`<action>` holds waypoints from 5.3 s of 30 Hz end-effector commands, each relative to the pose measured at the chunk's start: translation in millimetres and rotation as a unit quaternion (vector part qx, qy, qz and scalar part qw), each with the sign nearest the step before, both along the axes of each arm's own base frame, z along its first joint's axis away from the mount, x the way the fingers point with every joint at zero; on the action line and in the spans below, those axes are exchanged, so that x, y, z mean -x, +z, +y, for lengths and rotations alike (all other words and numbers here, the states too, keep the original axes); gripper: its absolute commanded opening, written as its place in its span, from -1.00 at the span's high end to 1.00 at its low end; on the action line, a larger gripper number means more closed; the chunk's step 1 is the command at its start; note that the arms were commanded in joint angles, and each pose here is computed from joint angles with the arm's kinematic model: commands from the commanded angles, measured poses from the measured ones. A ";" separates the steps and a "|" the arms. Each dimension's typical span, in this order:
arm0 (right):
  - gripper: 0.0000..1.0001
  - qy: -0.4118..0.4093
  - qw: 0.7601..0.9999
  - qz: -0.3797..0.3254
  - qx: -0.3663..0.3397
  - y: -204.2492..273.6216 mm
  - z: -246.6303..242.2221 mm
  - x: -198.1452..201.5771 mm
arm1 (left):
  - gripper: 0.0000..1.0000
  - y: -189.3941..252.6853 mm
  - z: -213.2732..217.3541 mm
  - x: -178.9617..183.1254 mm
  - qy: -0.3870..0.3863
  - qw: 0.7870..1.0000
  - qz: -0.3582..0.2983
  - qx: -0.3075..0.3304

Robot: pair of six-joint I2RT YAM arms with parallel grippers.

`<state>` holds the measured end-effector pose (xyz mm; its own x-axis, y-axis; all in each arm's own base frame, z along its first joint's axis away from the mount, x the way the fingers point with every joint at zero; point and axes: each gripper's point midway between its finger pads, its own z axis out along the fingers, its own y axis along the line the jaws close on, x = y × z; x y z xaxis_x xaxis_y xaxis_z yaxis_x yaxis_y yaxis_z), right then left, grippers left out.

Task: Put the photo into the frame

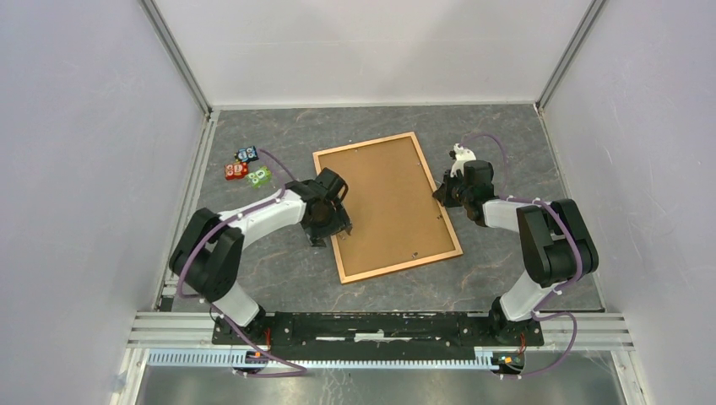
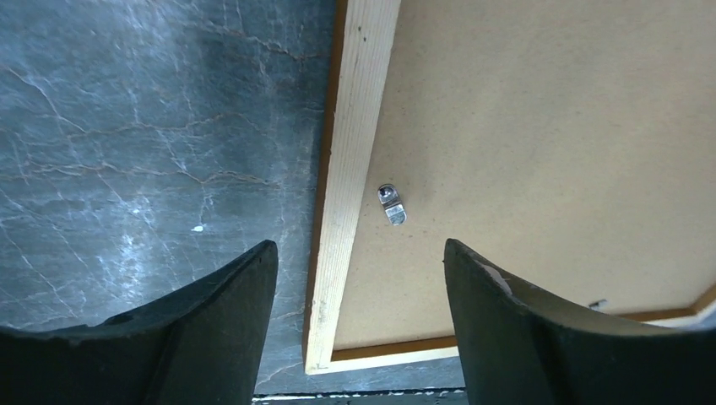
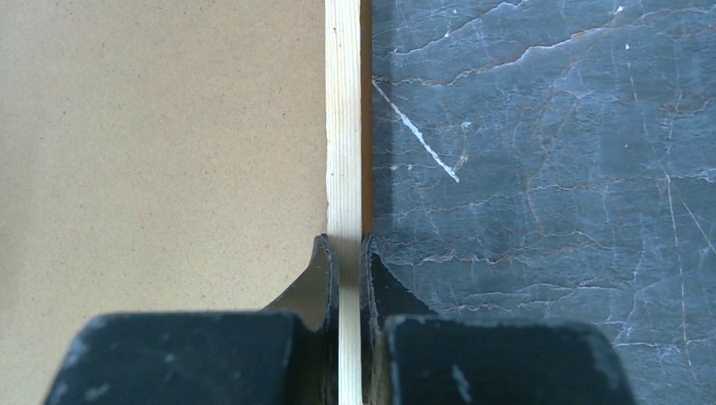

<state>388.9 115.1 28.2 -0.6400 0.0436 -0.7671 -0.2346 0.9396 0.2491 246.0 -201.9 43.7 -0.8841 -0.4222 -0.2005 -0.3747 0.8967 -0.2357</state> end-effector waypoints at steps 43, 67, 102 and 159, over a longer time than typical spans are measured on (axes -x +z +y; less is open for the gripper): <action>1.00 0.000 1.000 -0.018 -0.022 14.5 3.8 -1.3 | 0.43 -22.2 11.8 -24.5 -0.040 0.995 0.003 -0.091; -0.29 0.015 0.995 0.022 -0.096 14.5 30.6 63.3 | -1.00 8.4 -35.6 -152.9 -0.131 0.982 -0.123 0.048; -0.96 0.009 0.981 -0.070 0.179 88.3 5.2 -96.8 | -1.00 40.0 40.2 -12.1 -0.055 0.986 -0.148 0.044; 1.00 0.016 0.993 0.069 0.094 -3.8 -39.6 -17.9 | -1.00 8.5 44.1 -20.1 0.084 0.996 -0.013 -0.040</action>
<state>415.2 67.4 29.1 -0.7190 -0.1548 -0.6776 -0.2500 0.9672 0.0443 275.9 -161.2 45.7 -0.8450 -0.4636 -0.2664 -0.4432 0.8860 -0.1363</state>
